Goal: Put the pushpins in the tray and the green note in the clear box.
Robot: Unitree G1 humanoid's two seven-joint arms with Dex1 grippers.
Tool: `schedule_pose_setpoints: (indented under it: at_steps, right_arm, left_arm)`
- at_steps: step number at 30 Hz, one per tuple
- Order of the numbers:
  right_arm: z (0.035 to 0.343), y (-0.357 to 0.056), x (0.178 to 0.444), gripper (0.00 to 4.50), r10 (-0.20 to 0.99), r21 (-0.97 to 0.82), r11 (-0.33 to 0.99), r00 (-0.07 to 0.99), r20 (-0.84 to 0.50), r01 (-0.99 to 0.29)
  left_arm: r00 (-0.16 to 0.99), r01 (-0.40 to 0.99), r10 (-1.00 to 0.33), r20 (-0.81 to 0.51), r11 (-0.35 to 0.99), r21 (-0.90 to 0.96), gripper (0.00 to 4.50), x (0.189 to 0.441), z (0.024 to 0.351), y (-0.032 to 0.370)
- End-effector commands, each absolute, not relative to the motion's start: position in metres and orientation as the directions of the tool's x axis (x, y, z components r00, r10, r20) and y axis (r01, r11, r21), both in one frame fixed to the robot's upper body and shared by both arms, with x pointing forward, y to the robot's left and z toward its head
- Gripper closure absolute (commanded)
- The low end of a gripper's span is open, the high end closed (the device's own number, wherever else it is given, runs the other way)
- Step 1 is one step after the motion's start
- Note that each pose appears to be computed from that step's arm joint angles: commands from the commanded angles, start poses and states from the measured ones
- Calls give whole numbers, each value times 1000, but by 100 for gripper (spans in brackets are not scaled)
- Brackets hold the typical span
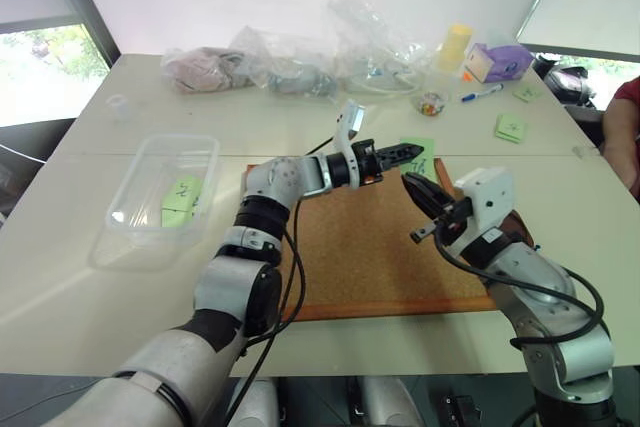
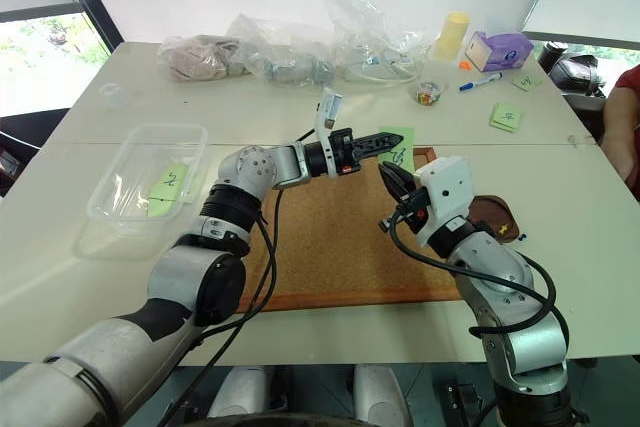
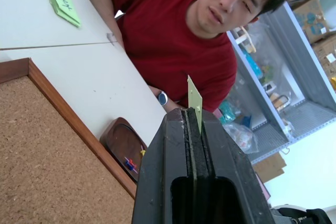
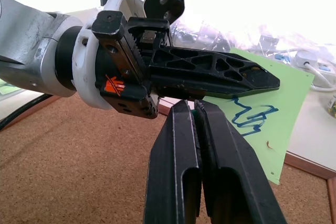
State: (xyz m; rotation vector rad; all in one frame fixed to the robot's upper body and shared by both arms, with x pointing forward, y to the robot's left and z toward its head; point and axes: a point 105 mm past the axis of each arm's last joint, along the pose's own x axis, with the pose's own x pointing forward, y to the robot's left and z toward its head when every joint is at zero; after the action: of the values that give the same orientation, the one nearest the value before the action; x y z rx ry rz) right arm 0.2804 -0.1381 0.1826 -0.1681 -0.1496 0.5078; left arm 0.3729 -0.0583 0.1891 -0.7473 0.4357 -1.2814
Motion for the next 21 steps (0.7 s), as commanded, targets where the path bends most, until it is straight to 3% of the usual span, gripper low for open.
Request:
schedule_pose_setpoints:
  at_steps: [1, 8, 14, 17, 21]
  right_arm:
    - [195, -133, 274, 450, 513, -242, 847, 846, 143, -473]
    - [203, -137, 275, 450, 477, -264, 866, 858, 191, -424]
    - [205, -138, 270, 450, 448, -212, 889, 866, 222, -406]
    - [208, -157, 273, 450, 337, -98, 942, 906, 255, -322]
    - [182, -223, 283, 450, 49, 8, 999, 988, 149, -51]
  left_arm:
    - [247, 754, -961, 126, 109, -647, 446, 375, 204, -59]
    - [291, 859, -957, -5, 264, -439, 446, 384, 179, -48]
    - [312, 843, -950, 0, 277, -461, 446, 388, 175, -40]
    - [315, 809, -948, 43, 244, -534, 446, 388, 182, -37]
    - [246, 814, -966, 77, 163, -557, 446, 370, 189, -31]
